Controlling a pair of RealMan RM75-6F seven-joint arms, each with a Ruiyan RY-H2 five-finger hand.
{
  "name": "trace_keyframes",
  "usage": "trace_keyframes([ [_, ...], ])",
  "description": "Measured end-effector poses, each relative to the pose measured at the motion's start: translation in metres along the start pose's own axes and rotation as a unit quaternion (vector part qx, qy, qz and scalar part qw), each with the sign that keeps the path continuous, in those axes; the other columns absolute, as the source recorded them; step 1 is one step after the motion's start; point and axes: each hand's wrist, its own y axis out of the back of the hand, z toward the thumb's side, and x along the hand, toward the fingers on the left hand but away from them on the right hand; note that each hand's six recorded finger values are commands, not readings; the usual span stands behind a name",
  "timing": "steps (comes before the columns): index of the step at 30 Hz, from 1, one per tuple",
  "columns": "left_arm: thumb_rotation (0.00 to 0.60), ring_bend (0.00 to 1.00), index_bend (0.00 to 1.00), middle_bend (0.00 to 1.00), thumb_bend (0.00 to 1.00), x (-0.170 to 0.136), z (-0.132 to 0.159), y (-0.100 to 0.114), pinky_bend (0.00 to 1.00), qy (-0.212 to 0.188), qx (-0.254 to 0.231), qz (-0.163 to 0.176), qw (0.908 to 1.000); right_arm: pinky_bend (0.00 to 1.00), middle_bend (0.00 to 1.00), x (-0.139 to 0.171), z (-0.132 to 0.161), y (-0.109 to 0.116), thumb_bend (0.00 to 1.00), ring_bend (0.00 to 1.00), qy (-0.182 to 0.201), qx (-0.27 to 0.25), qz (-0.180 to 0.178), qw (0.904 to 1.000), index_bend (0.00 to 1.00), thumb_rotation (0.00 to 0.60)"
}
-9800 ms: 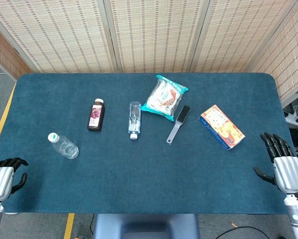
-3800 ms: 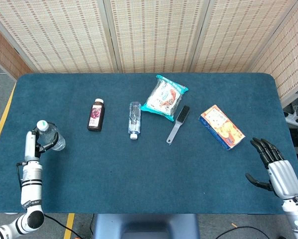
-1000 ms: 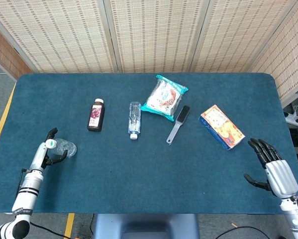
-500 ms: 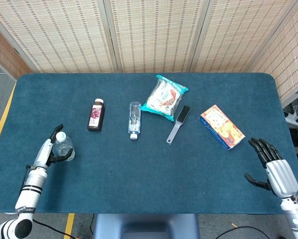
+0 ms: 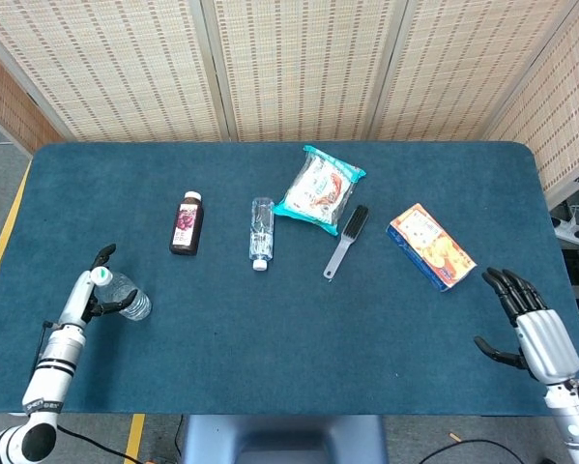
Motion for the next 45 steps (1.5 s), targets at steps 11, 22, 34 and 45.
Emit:
trace_keyframes([
  [11,0.600,0.00,0.00,0.00,0.29,-0.008,0.013,0.006,0.09,-0.017,-0.032,-0.021,0.9991,0.10,0.03,0.000,0.000,-0.002,0.14,0.00,0.000,0.000,0.004,1.0000,0.00,0.600],
  [22,0.600,0.00,0.00,0.00,0.28,0.002,0.032,0.013,0.09,-0.046,-0.066,0.003,0.9968,0.10,0.03,0.000,0.000,-0.001,0.14,0.00,0.001,-0.001,0.004,1.0000,0.01,0.600],
  [34,0.600,0.00,0.12,0.00,0.33,0.000,0.051,0.043,0.09,-0.099,-0.046,0.068,0.9917,0.10,0.03,0.000,0.001,-0.002,0.14,0.00,0.002,-0.001,0.007,1.0000,0.01,0.600],
  [45,0.600,0.04,0.30,0.12,0.44,-0.007,0.028,0.089,0.12,-0.066,0.022,0.129,0.9892,0.10,0.03,-0.002,0.000,-0.005,0.14,0.00,-0.001,0.001,0.011,0.9999,0.01,0.600],
])
